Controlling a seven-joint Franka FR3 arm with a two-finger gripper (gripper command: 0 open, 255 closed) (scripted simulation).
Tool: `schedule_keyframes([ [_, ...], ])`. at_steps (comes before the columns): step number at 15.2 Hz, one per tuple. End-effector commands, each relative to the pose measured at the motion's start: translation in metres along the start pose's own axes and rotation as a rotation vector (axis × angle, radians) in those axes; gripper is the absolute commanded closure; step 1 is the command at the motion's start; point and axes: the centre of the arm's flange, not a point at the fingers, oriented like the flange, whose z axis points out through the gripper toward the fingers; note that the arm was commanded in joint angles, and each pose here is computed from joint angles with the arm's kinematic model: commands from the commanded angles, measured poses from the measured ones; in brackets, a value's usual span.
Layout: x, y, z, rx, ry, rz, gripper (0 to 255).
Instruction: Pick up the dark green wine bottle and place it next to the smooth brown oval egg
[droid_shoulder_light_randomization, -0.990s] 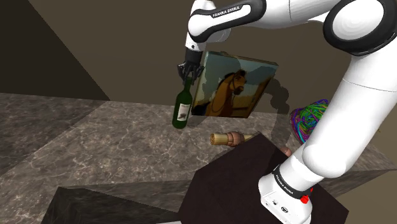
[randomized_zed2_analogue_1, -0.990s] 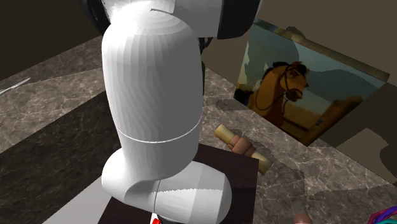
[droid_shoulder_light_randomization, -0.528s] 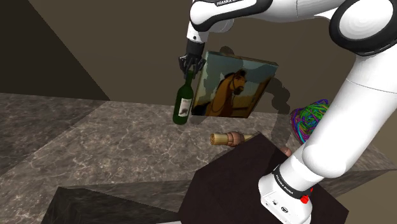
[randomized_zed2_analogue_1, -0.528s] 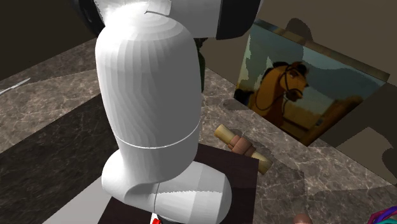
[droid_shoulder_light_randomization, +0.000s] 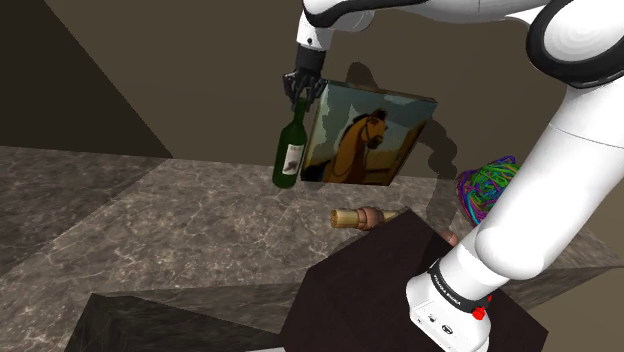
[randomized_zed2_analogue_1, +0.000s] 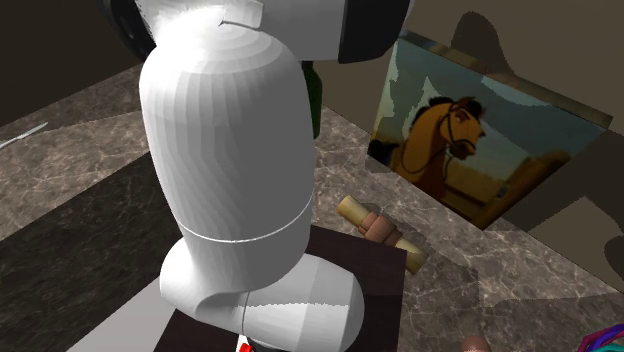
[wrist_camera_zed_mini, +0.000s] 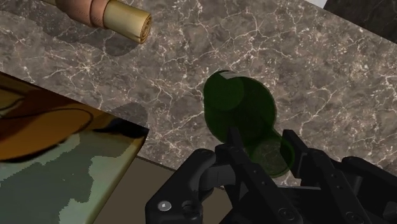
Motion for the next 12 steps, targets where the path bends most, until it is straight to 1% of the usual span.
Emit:
schedule_keyframes([
  [1, -0.001, 0.000, -0.011, 0.000, 0.000, 0.000, 255],
  [12, -0.007, -0.002, -0.069, 0.000, 0.000, 0.000, 255],
])
